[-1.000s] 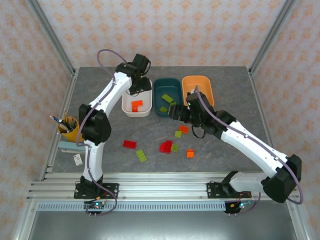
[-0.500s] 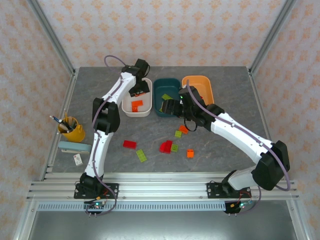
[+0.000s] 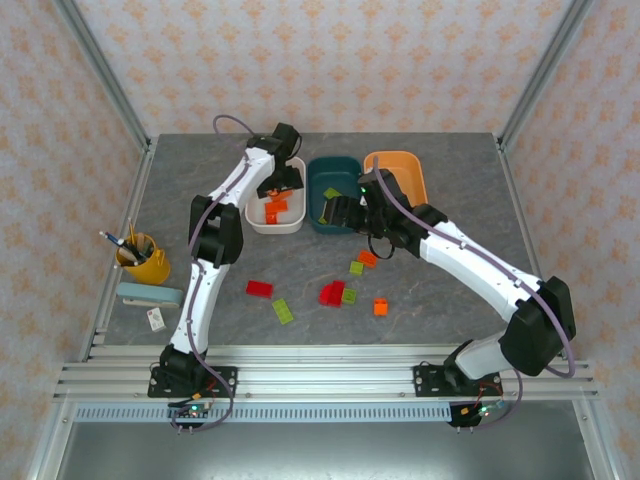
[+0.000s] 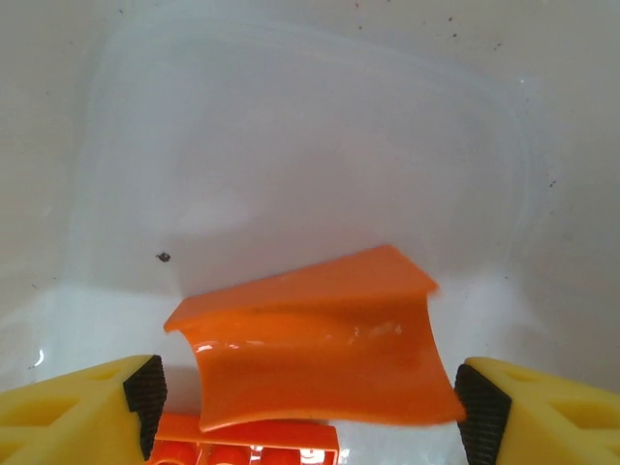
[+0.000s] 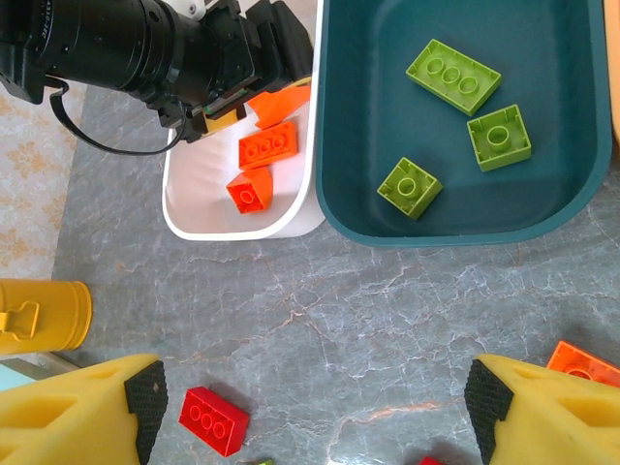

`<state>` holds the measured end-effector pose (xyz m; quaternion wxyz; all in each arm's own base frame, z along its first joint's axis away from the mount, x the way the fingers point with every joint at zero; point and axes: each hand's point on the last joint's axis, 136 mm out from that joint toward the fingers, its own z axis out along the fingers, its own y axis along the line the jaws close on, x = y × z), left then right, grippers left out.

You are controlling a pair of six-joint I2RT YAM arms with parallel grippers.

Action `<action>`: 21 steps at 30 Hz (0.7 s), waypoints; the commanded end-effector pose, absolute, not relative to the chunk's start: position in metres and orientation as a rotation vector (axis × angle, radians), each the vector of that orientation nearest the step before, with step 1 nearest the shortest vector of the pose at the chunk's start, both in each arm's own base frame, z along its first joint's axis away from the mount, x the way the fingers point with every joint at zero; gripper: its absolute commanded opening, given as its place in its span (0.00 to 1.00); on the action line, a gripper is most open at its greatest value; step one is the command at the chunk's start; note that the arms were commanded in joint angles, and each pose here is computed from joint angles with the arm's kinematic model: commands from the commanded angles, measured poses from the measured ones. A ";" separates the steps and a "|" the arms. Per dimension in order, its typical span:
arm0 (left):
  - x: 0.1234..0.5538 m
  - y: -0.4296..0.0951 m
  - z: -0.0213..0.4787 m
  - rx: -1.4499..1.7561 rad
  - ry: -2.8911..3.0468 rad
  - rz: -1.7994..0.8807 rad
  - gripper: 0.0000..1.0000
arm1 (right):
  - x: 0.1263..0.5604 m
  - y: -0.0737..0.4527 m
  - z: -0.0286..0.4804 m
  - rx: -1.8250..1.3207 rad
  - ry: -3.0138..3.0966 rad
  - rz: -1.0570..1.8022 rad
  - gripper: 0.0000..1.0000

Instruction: Sort the legos into containers by color

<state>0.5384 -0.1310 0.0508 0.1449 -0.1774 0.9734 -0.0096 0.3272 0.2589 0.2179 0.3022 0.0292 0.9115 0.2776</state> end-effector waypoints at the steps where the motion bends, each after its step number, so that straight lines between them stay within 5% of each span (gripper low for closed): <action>1: 0.543 -0.124 0.091 -0.503 2.725 -0.023 0.81 | 0.328 0.260 0.228 0.055 2.404 0.739 0.82; 11: 0.502 -0.124 0.188 -0.589 2.561 -0.089 0.84 | 0.304 0.265 0.216 -0.221 2.485 0.585 0.80; 21: 0.340 -0.075 0.208 -0.763 2.519 -0.060 0.84 | 0.230 0.332 0.154 -0.681 2.643 0.471 0.75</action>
